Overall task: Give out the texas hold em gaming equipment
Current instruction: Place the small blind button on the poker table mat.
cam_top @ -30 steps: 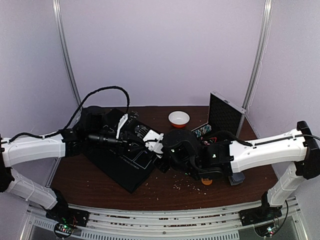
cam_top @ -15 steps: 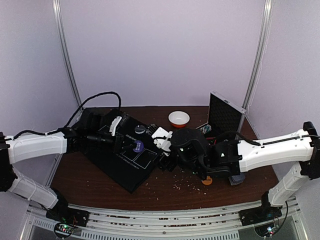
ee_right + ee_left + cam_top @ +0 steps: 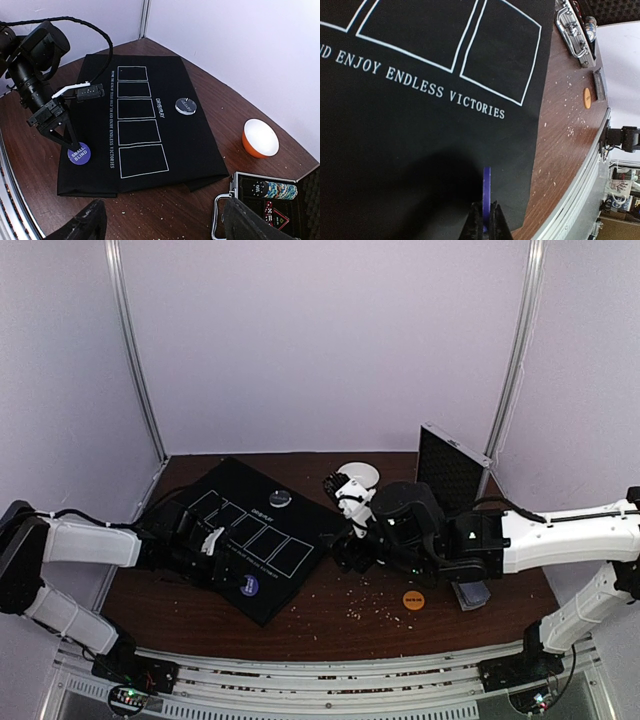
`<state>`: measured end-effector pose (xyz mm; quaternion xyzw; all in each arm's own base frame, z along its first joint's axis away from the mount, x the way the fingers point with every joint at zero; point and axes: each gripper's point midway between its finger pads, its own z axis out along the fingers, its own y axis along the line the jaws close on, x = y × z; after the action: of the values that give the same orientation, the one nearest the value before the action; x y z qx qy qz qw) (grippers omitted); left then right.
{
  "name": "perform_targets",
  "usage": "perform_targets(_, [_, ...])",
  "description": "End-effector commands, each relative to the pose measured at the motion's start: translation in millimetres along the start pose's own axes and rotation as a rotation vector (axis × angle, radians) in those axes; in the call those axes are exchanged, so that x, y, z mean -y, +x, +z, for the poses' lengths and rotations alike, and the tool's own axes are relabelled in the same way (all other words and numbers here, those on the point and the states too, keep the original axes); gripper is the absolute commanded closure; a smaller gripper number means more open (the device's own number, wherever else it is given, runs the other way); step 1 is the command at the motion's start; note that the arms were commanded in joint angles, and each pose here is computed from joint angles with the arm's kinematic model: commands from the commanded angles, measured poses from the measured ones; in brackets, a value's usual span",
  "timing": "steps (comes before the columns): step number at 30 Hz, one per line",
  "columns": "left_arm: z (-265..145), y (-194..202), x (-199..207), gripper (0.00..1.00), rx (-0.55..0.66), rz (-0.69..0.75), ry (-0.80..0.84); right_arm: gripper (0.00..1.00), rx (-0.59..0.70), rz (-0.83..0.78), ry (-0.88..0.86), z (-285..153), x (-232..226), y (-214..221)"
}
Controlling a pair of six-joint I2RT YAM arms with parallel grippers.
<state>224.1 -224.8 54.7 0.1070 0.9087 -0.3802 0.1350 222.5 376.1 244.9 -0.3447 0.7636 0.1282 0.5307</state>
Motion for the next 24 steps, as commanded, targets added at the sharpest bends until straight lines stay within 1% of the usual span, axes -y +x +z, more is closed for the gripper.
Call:
perform_targets(1, [2.6, 1.5, -6.1, 1.0, -0.003, -0.019, -0.009, 0.17, -0.084, 0.016, -0.006, 3.0, 0.3, 18.9])
perform_targets(2, [2.3, 1.5, -9.9, 1.0, -0.004, -0.016, -0.032, 0.17, -0.098, 0.024, -0.007, 3.0, 1.5, 21.6])
perform_targets(9, [-4.8, -6.1, -34.4, 0.65, 0.009, 0.014, -0.205, 0.11, -0.258, 0.154, 0.027, 5.0, 25.4, 58.4])
perform_targets(12, [-11.4, -14.0, -40.6, 0.51, 0.025, 0.042, -0.272, 0.09, -0.337, 0.209, 0.057, 3.2, 37.8, 79.9])
perform_targets(14, [-17.2, -18.8, -42.9, 0.45, 0.033, 0.057, -0.313, 0.08, -0.408, 0.245, 0.089, -0.4, 47.0, 99.1])
perform_targets(18, [-35.8, -39.7, -40.8, 0.35, 0.096, 0.113, -0.391, 0.0, -0.558, 0.327, 0.146, -11.8, 62.5, 142.2])
perform_targets(24, [-59.0, -71.8, -17.8, 0.3, 0.215, 0.196, -0.393, 0.0, -0.773, 0.411, 0.189, -32.6, 70.3, 205.2])
